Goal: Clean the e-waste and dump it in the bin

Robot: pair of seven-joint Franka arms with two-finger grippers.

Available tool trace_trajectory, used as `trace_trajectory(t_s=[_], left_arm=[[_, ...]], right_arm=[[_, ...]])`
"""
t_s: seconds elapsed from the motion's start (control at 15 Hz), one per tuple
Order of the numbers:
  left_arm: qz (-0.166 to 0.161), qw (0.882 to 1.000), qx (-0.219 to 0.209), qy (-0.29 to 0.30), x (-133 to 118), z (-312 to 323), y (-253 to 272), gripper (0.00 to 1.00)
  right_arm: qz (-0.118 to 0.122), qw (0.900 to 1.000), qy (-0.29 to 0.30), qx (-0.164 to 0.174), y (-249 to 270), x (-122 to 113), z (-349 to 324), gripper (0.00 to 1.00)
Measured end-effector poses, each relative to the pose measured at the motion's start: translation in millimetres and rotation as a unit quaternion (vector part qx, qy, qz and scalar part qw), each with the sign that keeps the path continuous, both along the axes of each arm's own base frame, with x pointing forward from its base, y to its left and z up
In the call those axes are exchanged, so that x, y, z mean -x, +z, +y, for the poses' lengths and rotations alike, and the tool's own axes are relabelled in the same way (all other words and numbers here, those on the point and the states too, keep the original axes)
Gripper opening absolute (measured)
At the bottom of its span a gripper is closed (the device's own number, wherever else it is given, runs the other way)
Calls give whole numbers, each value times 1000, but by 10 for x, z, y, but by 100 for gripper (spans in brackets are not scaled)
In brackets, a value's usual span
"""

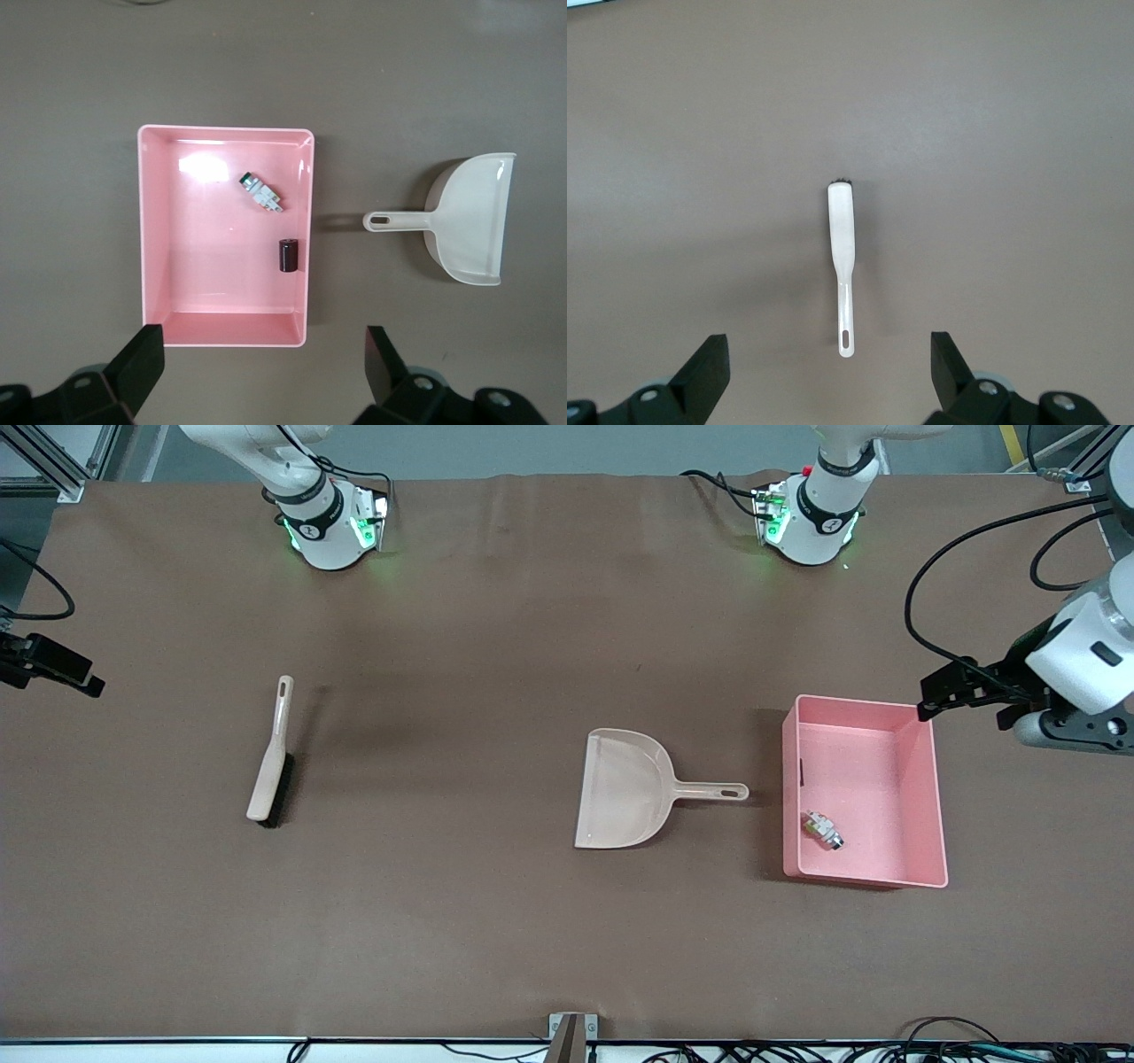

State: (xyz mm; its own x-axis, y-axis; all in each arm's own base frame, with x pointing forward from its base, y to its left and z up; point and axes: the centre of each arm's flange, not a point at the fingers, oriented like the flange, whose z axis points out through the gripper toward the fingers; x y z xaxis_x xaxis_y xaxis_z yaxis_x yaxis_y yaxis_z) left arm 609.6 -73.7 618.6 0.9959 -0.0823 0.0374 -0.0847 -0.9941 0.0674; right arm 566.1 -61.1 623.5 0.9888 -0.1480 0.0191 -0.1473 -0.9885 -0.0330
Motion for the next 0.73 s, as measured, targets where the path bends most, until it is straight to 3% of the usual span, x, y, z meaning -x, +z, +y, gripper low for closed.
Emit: trace_trajectory(t_s=[0.4,0.73], left_arm=[[-1,999,-7,53,-29,437,18,100],[-6,998,-7,56,-11,474,73,100]], right_arm=[[-1,1000,0,0,7,0,0,100],[-1,1000,0,0,9,0,-1,100]])
